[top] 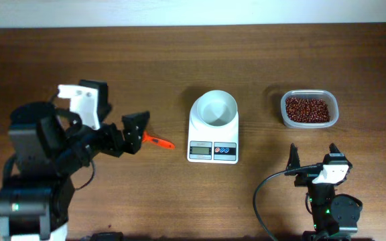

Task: Scoop and weigh 50g on scale
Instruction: 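Move the left gripper over the orange-red scoop's cup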

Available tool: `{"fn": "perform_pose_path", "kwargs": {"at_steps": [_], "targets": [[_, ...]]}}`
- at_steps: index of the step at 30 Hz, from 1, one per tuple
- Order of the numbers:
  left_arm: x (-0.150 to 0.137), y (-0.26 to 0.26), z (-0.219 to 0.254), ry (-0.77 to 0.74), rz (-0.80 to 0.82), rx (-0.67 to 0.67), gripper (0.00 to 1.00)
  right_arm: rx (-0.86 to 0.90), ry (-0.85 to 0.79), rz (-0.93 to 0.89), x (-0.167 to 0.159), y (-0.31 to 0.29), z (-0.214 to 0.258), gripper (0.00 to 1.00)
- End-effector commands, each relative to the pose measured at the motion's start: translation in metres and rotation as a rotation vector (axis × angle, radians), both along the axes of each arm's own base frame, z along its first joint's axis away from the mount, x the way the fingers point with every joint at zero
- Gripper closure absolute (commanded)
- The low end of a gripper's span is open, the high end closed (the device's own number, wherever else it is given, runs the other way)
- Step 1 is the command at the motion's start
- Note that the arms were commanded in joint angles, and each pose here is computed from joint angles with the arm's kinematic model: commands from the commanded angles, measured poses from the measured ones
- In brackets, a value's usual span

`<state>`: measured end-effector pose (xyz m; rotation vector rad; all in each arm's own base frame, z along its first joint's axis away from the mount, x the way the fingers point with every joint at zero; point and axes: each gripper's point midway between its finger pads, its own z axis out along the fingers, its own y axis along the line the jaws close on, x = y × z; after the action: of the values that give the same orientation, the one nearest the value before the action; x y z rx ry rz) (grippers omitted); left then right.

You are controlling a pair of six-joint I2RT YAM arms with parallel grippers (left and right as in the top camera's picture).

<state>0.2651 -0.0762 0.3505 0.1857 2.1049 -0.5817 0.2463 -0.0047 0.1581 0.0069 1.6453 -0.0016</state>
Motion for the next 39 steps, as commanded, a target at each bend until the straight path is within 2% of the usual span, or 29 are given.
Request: {"fn": "perform_pose_path", "kwargs": {"at_steps": [1, 3, 5, 6, 8, 11, 13, 17, 22, 25, 28, 31, 39], "targets": [[0.002, -0.017, -0.001, 0.043, -0.094, -0.082, 0.0, 0.004, 0.004, -0.008, 0.0, -0.001, -0.002, 0.01], [0.011, -0.014, -0.009, 0.078, -0.078, -0.082, 0.01, 0.004, 0.004, -0.008, 0.0, -0.001, -0.002, 0.01], [0.022, -0.005, -0.022, 0.156, 0.018, -0.105, 0.01, 0.004, 0.004, -0.008, 0.0, -0.001, -0.002, 0.01], [0.028, 0.005, -0.032, 0.212, 0.108, -0.119, 0.01, 0.004, 0.004, -0.008, 0.0, -0.001, -0.002, 0.01], [0.037, 0.042, -0.064, 0.392, 0.45, -0.175, 0.01, 0.004, 0.004, -0.008, 0.0, -0.001, -0.002, 0.01], [0.028, 0.072, -0.103, 0.6, 0.794, -0.232, 0.0, 0.004, 0.004, -0.008, 0.0, -0.001, -0.002, 0.01], [0.023, 0.076, -0.119, 0.683, 0.871, -0.242, 0.03, 0.004, 0.004, -0.008, 0.0, -0.001, -0.002, 0.01], [0.026, 0.079, -0.15, 0.816, 0.94, -0.211, 0.12, 0.004, 0.004, -0.008, 0.0, -0.001, -0.002, 0.01], [0.03, 0.079, -0.187, 0.96, 0.992, -0.174, 0.17, 0.004, 0.004, -0.008, 0.0, -0.001, -0.002, 0.01], [0.034, 0.079, -0.211, 1.041, 1.005, -0.134, 0.24, 0.004, 0.004, -0.008, 0.0, -0.001, -0.002, 0.01], [0.035, 0.079, -0.236, 1.124, 1.016, -0.093, 0.25, 0.004, 0.004, -0.008, 0.0, -0.001, -0.002, 0.01], [0.034, 0.079, -0.252, 1.179, 1.04, -0.077, 0.25, 0.004, 0.004, -0.008, 0.0, -0.001, -0.002, 0.01], [0.044, 0.079, -0.284, 1.235, 1.053, -0.051, 0.36, 0.004, 0.004, -0.008, 0.0, -0.001, -0.002, 0.01]]}}
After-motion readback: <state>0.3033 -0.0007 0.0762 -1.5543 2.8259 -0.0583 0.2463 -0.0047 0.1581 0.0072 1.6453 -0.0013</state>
